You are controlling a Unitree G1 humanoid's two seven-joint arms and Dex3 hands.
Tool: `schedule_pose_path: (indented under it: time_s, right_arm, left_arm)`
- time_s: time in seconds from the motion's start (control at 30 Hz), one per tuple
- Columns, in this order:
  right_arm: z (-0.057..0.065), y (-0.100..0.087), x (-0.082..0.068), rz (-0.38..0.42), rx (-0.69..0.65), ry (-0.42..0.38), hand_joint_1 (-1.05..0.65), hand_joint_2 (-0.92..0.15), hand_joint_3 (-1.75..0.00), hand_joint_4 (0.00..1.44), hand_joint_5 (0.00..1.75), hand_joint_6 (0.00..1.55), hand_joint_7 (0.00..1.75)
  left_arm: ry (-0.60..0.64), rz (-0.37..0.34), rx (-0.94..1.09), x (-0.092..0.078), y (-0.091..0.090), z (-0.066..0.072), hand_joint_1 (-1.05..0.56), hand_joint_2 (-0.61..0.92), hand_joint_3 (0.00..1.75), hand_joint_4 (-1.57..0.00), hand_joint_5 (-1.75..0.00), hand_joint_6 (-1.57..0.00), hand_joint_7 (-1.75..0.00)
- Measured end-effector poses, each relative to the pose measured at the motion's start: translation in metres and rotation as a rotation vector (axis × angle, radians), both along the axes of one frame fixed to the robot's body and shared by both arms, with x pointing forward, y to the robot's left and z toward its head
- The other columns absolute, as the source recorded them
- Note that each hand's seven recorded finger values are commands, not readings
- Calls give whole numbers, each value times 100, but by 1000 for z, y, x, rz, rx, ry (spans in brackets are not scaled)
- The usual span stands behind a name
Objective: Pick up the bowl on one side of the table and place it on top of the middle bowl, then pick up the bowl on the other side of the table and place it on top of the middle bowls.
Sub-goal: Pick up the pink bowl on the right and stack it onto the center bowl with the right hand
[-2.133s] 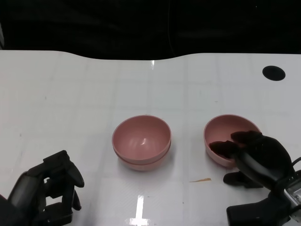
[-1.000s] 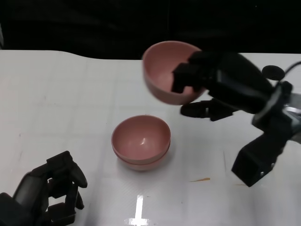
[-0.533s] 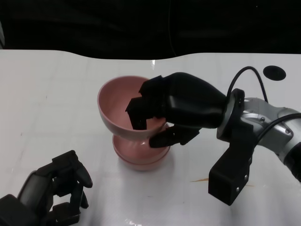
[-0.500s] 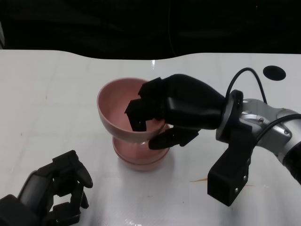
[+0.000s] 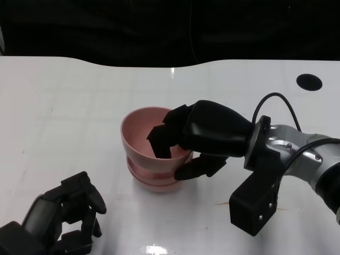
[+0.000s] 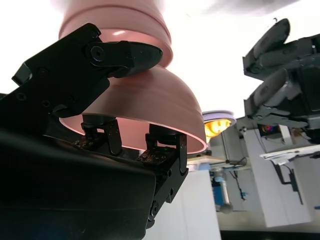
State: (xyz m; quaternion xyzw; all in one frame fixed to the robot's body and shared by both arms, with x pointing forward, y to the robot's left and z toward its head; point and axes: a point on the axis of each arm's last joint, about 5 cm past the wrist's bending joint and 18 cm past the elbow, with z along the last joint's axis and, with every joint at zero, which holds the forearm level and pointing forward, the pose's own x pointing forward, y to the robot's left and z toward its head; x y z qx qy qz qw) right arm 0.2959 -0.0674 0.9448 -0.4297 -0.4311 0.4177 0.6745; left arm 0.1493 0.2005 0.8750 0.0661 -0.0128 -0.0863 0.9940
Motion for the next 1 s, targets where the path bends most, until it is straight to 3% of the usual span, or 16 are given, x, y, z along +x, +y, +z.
schedule_pose_path:
  time_s: [0.37,0.57,0.7,1.0]
  right_arm:
    - [-5,-1,3,-41,-24,27,-18,-53,-93,88,175,66,175]
    - [-12,3,1,-35,-68,-7,-20,-63,-70,89,175,65,175]
    - [-18,5,-1,-29,-95,-17,-21,-75,-40,85,175,62,175]
    - [-25,10,-3,-23,-104,-35,-23,-82,-28,86,175,65,175]
  left_arm:
    - [0,-1,6,0,0,0,15,64,115,-71,-175,-60,-173]
    - [0,-1,5,0,0,0,17,64,114,-72,-175,-60,-174]
    - [0,-2,6,0,0,0,17,64,114,-72,-175,-60,-175]
    - [0,-5,2,0,-2,0,17,65,114,-71,-175,-59,-174]
